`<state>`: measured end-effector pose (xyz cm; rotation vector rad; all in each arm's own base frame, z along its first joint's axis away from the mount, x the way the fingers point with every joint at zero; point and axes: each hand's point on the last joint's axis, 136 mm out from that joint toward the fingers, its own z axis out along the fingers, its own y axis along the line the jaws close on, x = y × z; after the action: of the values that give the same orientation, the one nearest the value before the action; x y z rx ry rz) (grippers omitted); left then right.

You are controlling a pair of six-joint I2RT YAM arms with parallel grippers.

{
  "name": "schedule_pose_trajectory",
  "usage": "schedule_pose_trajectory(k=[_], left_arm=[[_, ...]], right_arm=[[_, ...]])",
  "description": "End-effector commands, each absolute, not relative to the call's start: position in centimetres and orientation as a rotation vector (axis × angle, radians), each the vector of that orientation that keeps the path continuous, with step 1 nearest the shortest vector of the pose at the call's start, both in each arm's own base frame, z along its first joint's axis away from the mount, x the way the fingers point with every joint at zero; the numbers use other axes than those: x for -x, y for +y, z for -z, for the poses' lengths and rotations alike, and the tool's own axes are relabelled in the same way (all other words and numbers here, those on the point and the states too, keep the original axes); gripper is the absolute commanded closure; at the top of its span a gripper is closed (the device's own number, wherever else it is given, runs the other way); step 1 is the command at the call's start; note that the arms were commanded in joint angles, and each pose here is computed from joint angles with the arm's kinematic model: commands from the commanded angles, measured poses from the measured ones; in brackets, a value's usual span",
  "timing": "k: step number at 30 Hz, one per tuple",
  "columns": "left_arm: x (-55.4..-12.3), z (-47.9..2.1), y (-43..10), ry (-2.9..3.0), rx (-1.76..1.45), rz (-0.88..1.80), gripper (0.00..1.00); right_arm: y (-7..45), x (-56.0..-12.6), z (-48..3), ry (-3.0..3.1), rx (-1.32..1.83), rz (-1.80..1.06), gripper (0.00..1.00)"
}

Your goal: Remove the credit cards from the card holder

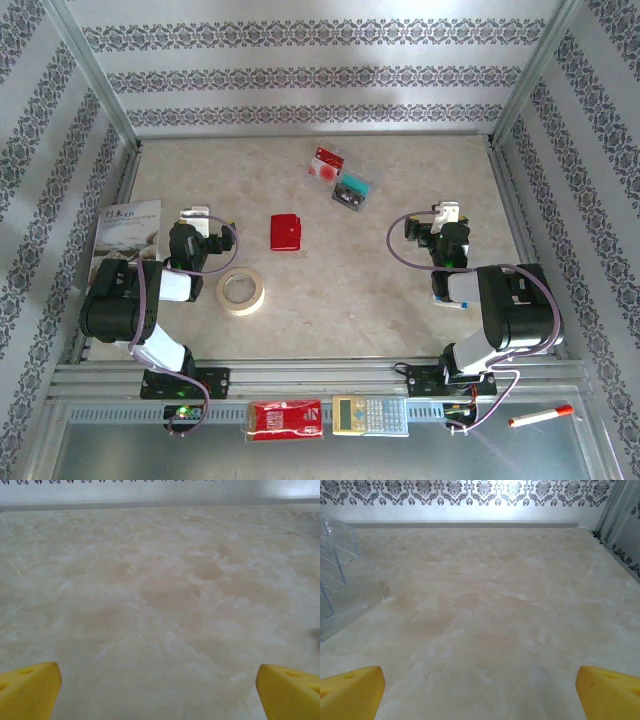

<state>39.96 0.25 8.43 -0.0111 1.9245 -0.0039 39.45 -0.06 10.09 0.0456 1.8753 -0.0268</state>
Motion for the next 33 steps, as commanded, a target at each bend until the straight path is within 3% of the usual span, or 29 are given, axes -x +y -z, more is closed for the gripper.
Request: schedule_pose_trajectory(k=[1,24,33], left_arm=[[-40.2,-8.7,0.6,1.921,0.011,-0.005,0.0],[-40.1,-8.8,0.9,1.914,0.025,-0.021,0.0],[-37.3,-11.2,2.2,1.745,0.107,-0.074,0.0]], right_arm=[[0.1,-39.9,-10.7,1.858,-0.039,0.008,0.02],[0.1,-39.9,-10.7,1.859,-0.041,0.005,0.02],[1.5,-37.9,-11.7,1.788,0.045,0.001,0.02]])
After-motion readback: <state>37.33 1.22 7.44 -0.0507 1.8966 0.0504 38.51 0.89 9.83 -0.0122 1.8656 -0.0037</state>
